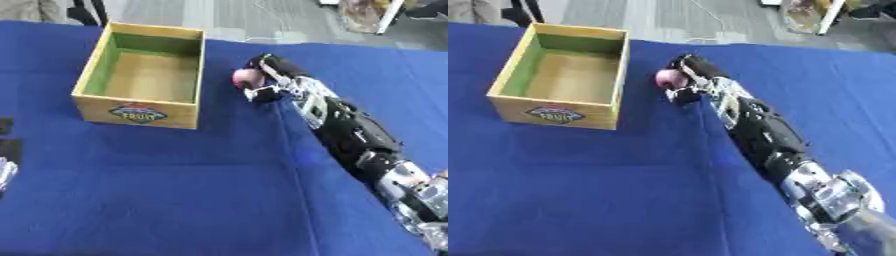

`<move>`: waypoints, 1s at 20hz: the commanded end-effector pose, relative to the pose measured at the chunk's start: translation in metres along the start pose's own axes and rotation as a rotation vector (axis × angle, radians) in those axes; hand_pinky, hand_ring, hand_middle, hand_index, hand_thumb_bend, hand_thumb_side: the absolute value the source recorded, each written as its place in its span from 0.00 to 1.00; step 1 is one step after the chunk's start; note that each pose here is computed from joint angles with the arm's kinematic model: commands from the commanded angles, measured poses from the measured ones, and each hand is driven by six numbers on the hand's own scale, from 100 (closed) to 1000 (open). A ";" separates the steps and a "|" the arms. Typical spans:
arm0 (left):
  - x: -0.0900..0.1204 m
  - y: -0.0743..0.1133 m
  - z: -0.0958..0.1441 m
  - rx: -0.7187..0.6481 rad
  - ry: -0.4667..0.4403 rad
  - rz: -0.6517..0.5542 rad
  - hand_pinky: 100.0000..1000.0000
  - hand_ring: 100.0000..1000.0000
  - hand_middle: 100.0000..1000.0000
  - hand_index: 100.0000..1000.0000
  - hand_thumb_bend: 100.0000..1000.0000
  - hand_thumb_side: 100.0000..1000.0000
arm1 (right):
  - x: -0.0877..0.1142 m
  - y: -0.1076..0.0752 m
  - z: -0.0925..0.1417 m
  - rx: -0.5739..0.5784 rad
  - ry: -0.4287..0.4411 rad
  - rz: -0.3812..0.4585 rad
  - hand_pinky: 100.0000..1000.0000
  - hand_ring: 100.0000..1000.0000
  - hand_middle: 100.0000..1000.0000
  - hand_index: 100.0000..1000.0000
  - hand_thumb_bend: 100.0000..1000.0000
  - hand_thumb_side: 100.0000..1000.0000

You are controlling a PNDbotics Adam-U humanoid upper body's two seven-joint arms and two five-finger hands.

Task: Pick up objects on the table and place them in the box.

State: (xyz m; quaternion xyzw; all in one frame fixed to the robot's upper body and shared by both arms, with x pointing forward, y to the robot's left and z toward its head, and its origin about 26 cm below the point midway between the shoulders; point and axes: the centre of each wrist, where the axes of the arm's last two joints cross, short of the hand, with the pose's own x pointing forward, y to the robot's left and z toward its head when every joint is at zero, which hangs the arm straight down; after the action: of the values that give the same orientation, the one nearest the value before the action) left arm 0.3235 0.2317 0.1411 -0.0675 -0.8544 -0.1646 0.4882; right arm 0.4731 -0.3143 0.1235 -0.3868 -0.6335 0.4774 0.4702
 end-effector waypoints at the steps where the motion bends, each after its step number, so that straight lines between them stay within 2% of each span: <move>1: 0.009 0.000 -0.004 -0.009 -0.033 -0.006 0.60 0.76 0.50 0.65 0.23 0.00 | -0.001 -0.014 -0.002 -0.086 -0.012 0.031 0.31 0.47 0.38 0.49 0.00 0.14; 2: 0.009 0.000 -0.004 -0.008 -0.033 -0.006 0.60 0.76 0.50 0.65 0.23 0.00 | 0.000 -0.016 -0.002 -0.112 -0.018 0.028 0.26 0.44 0.33 0.44 0.00 0.13; 4: 0.009 0.000 -0.004 -0.008 -0.032 -0.006 0.60 0.76 0.50 0.65 0.23 0.00 | 0.003 -0.022 -0.003 -0.172 -0.040 0.016 0.22 0.42 0.29 0.40 0.00 0.12; 8: 0.009 0.001 -0.003 -0.007 -0.030 -0.005 0.61 0.76 0.50 0.65 0.23 0.00 | 0.016 -0.038 -0.006 -0.287 -0.121 -0.003 0.22 0.42 0.28 0.39 0.00 0.11; 11: 0.009 0.001 -0.003 -0.008 -0.030 -0.003 0.61 0.76 0.50 0.65 0.23 0.00 | 0.030 -0.056 -0.010 -0.344 -0.185 -0.025 0.22 0.41 0.28 0.39 0.00 0.11; 16: 0.010 0.000 -0.005 -0.019 -0.039 0.002 0.61 0.76 0.50 0.65 0.23 0.00 | 0.054 -0.082 -0.017 -0.376 -0.266 -0.065 0.22 0.41 0.28 0.39 0.00 0.11; 20: 0.014 -0.004 -0.010 -0.045 -0.055 0.014 0.61 0.76 0.50 0.65 0.24 0.00 | 0.068 -0.089 -0.022 -0.347 -0.300 -0.074 0.23 0.42 0.28 0.40 0.00 0.11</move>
State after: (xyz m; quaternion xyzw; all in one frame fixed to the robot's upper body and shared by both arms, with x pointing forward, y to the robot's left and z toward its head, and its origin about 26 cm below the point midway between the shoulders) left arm 0.3246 0.2251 0.1455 -0.0854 -0.8556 -0.1696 0.4816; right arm 0.4743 -0.2664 0.2077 -0.3596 -0.7759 0.3983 0.3317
